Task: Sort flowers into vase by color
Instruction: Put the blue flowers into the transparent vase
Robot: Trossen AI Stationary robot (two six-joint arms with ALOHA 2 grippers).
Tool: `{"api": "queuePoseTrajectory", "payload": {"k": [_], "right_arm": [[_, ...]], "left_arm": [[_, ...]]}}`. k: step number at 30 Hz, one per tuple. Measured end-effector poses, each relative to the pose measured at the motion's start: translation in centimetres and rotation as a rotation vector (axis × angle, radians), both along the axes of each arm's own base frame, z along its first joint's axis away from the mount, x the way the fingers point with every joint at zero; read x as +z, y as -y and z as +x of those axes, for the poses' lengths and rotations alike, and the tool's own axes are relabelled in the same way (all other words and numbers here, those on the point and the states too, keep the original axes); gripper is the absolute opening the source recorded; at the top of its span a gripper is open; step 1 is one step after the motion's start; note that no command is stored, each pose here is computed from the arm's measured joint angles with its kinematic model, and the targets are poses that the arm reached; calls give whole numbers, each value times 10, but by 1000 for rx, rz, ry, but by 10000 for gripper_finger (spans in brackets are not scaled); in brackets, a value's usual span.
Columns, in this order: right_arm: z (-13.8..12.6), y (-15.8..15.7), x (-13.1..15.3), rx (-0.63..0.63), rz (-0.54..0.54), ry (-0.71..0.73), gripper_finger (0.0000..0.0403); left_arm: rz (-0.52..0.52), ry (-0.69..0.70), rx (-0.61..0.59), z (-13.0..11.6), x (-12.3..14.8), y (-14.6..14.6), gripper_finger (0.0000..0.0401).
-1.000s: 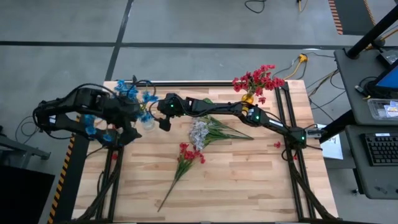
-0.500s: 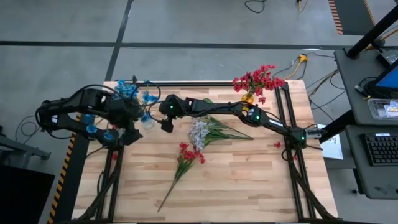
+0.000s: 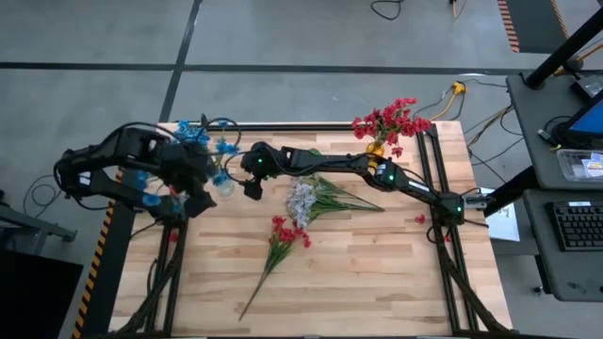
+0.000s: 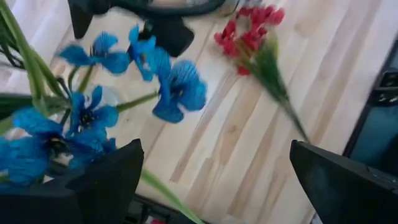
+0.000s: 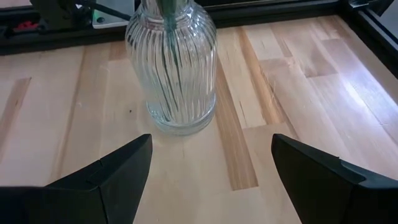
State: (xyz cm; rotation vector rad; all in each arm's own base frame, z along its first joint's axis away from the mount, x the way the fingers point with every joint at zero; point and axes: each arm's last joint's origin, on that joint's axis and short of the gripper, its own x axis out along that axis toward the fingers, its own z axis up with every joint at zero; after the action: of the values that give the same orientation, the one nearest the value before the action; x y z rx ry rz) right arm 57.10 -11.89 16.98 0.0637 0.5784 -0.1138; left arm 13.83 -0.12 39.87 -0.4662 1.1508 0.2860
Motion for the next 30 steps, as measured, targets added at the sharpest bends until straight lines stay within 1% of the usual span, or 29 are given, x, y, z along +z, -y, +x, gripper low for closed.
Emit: {"api": "queuePoseTrajectory", "payload": {"k": [4, 8, 13, 17, 19, 26, 30], "right_arm": [[-1, -1, 2, -2, 6, -10, 322], [-4, -2, 8, -3, 11, -20, 320], [-4, -6, 11, 6, 12, -32, 316], [-4, -11, 9, 17, 11, -53, 315], [-5, -12, 9, 18, 12, -59, 317], [-6, -12, 7, 27, 4, -82, 319], [-8, -12, 8, 29, -5, -98, 313]], "left_arm": [[6, 51, -9, 1, 14, 0, 391], [10, 89, -3, -2, 23, 0, 391], [6, 95, 13, -5, 24, 0, 391], [43, 98, 35, -5, 24, -2, 391], [40, 98, 37, -5, 24, -2, 391], [-24, 102, 3, -7, 24, 1, 391], [-34, 117, -14, -12, 26, 1, 391]]}}
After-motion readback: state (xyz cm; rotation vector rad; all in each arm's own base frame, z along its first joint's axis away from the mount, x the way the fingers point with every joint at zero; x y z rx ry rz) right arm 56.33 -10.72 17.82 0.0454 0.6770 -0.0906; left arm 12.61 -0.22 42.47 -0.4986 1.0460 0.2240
